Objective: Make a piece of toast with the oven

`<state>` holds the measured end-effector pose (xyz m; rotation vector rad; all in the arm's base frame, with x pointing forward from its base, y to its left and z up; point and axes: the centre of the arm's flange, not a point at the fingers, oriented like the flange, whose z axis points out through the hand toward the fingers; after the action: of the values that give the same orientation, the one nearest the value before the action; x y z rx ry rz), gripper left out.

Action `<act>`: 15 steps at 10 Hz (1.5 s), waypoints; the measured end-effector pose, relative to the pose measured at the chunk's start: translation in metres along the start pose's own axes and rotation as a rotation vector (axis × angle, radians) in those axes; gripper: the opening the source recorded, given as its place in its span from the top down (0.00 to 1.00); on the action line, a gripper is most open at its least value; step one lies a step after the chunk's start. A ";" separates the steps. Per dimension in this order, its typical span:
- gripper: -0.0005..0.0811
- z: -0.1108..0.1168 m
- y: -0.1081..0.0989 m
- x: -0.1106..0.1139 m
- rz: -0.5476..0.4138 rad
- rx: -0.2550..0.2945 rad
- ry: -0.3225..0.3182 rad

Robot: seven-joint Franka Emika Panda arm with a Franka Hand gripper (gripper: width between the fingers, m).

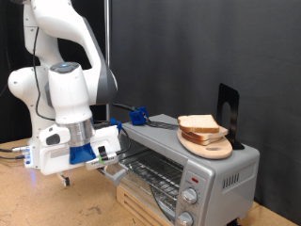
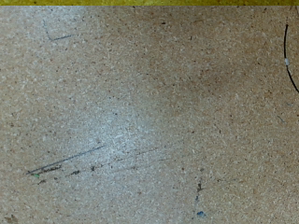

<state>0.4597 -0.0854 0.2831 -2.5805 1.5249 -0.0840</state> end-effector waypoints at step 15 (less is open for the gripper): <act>0.00 -0.033 -0.020 0.001 -0.177 0.251 -0.111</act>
<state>0.4739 -0.0801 0.3190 -2.4672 1.1646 -0.1388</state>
